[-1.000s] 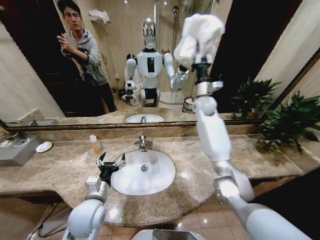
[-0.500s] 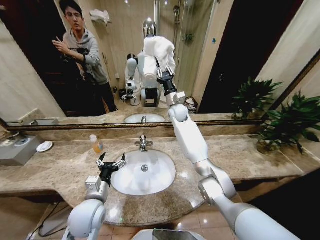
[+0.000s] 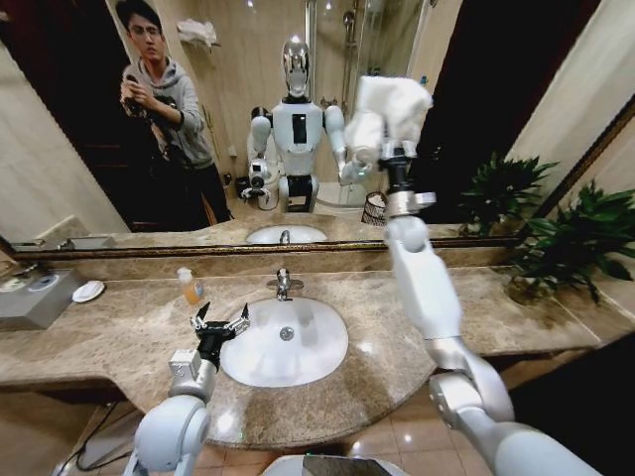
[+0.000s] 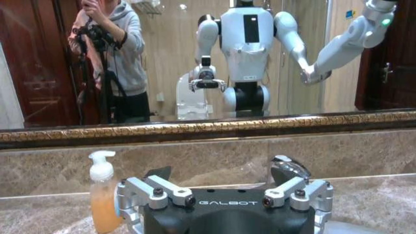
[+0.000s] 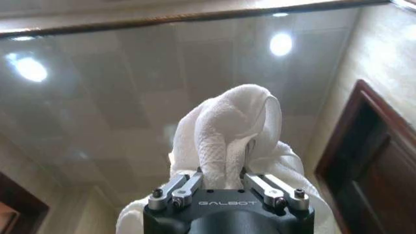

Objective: Pick up the towel from the sink counter and wipe the mirror surface.

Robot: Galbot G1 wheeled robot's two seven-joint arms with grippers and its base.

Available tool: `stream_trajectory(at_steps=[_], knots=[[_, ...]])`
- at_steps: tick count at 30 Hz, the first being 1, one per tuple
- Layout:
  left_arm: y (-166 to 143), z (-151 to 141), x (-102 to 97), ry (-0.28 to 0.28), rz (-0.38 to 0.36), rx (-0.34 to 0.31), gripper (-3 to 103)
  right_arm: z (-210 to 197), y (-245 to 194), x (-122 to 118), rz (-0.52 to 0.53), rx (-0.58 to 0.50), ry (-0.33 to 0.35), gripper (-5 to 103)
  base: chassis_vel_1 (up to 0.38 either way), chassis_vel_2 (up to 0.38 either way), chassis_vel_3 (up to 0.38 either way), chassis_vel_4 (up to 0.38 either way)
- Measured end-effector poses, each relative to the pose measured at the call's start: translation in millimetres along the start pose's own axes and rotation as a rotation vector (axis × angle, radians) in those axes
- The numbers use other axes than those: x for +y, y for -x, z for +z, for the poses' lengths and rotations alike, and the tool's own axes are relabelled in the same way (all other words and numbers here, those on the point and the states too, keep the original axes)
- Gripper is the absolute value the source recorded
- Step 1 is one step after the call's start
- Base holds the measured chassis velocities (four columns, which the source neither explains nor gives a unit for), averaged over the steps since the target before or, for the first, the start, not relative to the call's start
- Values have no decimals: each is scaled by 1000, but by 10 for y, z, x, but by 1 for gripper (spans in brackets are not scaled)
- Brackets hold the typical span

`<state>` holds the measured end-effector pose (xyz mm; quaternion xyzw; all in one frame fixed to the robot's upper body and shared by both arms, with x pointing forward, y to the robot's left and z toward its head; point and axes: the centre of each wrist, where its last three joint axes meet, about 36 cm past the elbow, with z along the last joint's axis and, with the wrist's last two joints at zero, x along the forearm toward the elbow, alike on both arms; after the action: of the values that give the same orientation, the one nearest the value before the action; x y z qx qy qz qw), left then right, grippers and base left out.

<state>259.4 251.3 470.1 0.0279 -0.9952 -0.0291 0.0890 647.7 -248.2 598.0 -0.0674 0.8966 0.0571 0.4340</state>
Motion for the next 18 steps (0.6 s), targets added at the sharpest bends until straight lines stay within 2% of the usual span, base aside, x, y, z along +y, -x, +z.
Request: stream_trajectory(at_steps=[2,3,6,7,10,11,13,14,15,18], knots=[[0,0,0,0,0,0,100,19,-6,0,3,5,2,17,0,0,0,0],[0,0,0,0,0,0,100,54,-17,75,-4,10,10,17,0,0,0,0],[0,0,0,0,0,0,100,145,-42,407,-40,21,38,17,0,0,0,0],[0,0,0,0,0,0,100,145,-42,407,-40,21,38,17,0,0,0,0],[0,0,0,0,0,0,100,260,-49,848,-86,29,76,17,0,0,0,0],[0,0,0,0,0,0,100,260,-49,848,-86,29,76,17,0,0,0,0],[0,0,0,0,0,0,100,314,-50,1128,-121,28,98,17,0,0,0,0],[0,0,0,0,0,0,100,314,-50,1128,-121,28,98,17,0,0,0,0],[0,0,0,0,0,0,100,339,-58,1276,-145,27,109,17,0,0,0,0],[0,0,0,0,0,0,100,380,-85,1413,-187,27,107,17,0,0,0,0]])
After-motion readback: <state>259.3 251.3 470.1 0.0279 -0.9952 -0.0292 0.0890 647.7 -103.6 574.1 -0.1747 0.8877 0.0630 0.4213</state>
